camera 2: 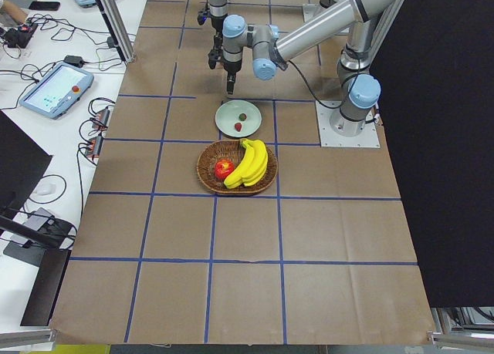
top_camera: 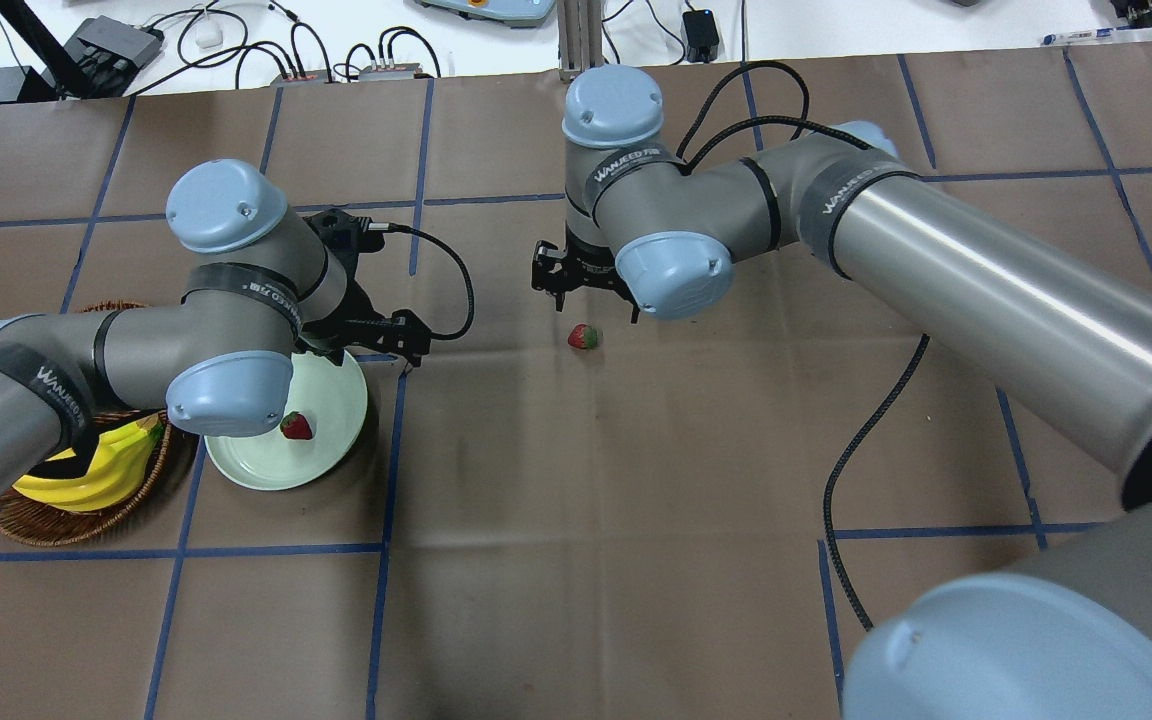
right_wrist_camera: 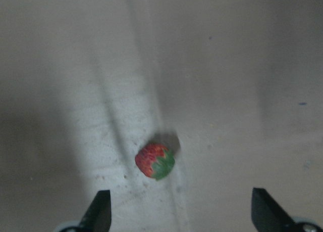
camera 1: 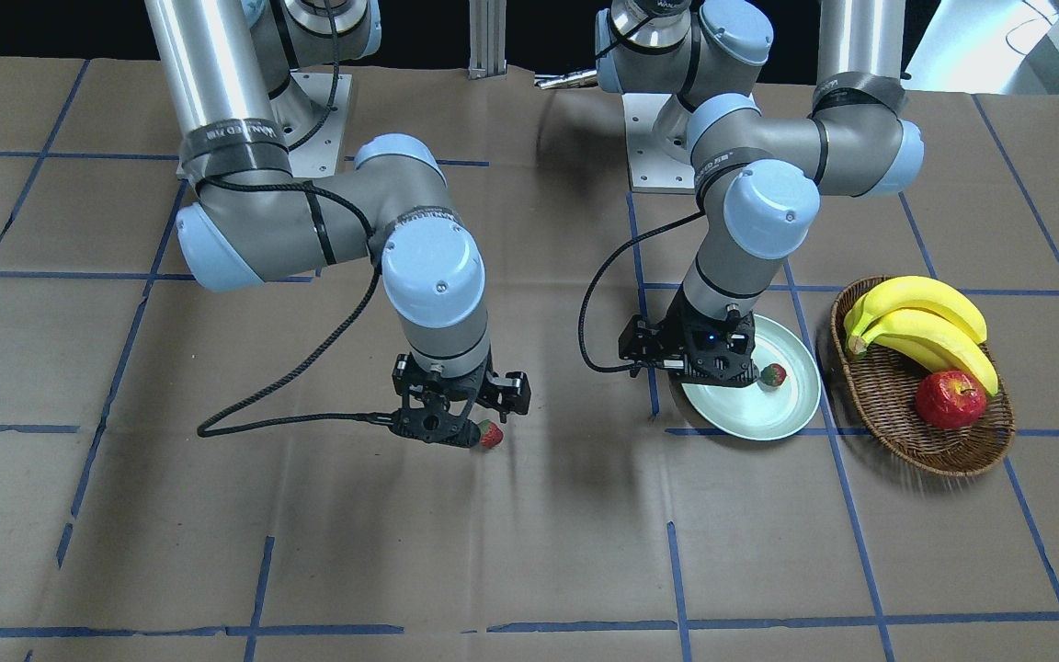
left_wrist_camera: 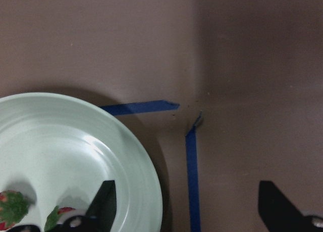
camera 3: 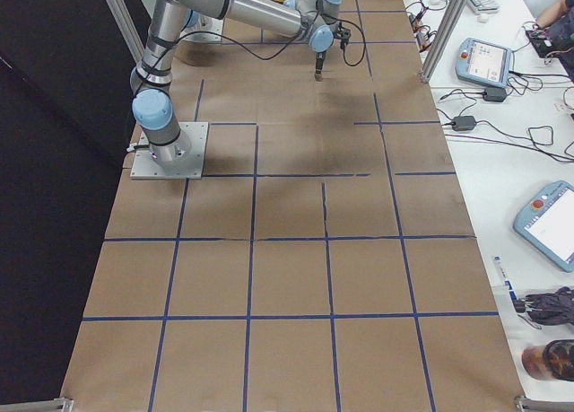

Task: Collect all strawberries into plate
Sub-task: 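Set the last strawberry mid-table with the right gripper while the left rises, then reach and grasp the middle strawberry with the left gripper while the right withdraws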

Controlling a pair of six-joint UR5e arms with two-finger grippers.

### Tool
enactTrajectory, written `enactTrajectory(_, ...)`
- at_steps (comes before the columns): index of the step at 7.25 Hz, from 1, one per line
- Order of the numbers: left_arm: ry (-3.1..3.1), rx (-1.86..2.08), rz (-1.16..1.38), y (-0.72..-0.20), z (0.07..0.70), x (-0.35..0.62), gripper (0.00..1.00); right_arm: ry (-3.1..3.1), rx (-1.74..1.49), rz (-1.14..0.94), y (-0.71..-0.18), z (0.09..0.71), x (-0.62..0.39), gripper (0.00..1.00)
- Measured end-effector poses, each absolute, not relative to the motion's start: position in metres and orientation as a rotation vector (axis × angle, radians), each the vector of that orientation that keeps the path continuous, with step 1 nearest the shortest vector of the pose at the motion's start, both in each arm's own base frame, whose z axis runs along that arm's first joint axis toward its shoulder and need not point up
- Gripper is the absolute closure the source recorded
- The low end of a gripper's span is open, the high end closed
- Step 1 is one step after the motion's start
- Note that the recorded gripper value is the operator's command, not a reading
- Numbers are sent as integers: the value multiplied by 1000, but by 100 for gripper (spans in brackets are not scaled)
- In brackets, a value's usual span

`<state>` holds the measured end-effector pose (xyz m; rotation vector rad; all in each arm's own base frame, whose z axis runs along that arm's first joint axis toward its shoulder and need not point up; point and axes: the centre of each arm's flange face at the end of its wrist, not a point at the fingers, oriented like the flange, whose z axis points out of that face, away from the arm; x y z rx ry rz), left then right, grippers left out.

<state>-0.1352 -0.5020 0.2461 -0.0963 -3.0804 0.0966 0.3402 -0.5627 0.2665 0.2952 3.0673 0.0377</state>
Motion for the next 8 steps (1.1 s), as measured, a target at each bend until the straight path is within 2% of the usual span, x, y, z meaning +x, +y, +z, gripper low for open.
enactTrajectory(4, -3060, -102, 91, -525, 236, -244, 1, 3142, 166, 12, -539, 396, 195, 0)
enactTrajectory(6, -3053, -141, 82, -540, 216, -305, 2, 3149, 131, -34, -490, 429, 140, 0)
enactTrajectory(7, -3053, -162, 70, -545, 203, -328, 9, 3147, 137, -73, -462, 440, 131, 0)
enactTrajectory(8, -3053, -176, 53, -547, 191, -340, 9, 3144, 148, -101, -444, 450, 128, 0)
